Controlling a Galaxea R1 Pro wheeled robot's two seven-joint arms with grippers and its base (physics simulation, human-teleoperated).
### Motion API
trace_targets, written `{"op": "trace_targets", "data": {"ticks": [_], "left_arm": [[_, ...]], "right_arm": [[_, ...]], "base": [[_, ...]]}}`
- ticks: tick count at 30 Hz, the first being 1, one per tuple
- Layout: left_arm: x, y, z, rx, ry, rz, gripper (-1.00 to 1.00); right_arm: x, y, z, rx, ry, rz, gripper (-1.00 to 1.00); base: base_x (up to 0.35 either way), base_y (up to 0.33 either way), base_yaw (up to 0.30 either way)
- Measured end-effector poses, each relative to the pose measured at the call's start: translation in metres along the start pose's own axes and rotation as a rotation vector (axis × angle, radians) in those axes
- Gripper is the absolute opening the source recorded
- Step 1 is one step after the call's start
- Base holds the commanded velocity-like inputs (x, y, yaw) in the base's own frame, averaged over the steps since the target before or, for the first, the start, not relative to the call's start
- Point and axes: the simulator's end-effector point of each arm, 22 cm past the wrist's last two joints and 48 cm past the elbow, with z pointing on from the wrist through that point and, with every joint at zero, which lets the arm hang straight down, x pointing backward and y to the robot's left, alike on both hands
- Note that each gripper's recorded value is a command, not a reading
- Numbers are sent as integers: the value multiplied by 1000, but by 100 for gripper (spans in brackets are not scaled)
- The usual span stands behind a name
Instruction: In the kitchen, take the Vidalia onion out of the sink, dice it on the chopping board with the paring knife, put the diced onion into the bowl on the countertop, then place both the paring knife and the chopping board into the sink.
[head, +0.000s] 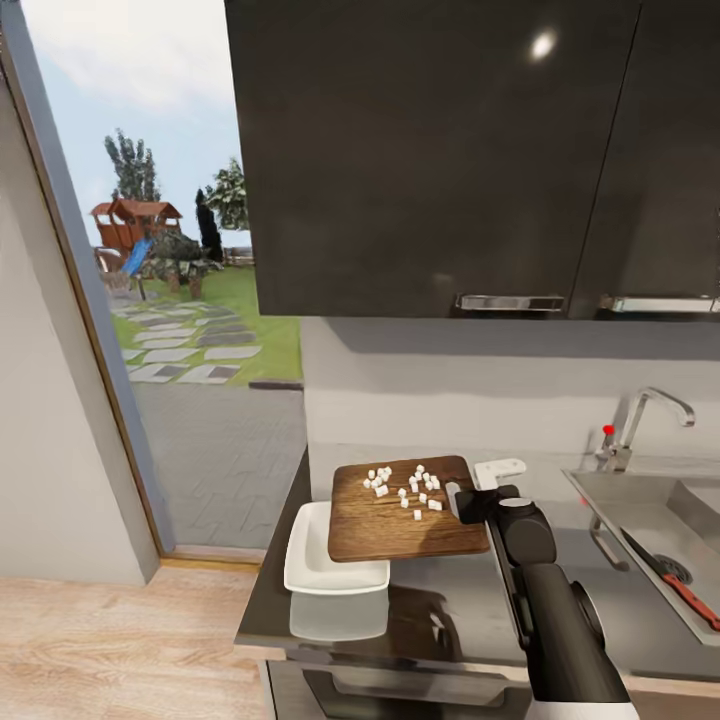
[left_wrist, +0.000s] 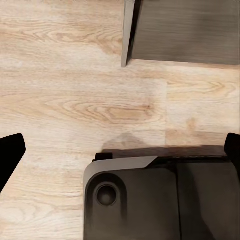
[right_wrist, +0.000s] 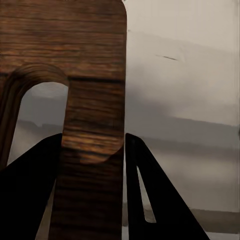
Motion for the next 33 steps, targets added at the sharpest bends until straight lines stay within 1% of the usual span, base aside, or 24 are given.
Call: {"op": "trace_targets", "data": {"ticks": [6, 18, 20, 23, 26, 33], "left_arm": [[-4, 0, 0, 0, -9, 0, 100], [-11, 0, 0, 0, -28, 0, 100], [-12, 0, 1, 0, -32, 0, 100], [-14, 0, 1, 0, -36, 0, 100], [-15, 0, 1, 0, -41, 0, 100], [-19, 0, 1, 0, -52, 0, 100]], "right_arm": [[-3, -5, -3, 8, -10, -6, -100], [-12, -6, -10, 8, -33, -4, -100], [-14, -2, -12, 2, -39, -12, -100], [-21, 15, -17, -23, -57, -46, -100], [-24, 18, -20, -21, -66, -66, -100], [-29, 20, -24, -22, -77, -71, -100]], "base": [[0, 0, 0], [0, 0, 0], [0, 0, 0], [0, 10, 0], [0, 74, 0], [0, 9, 0]]}}
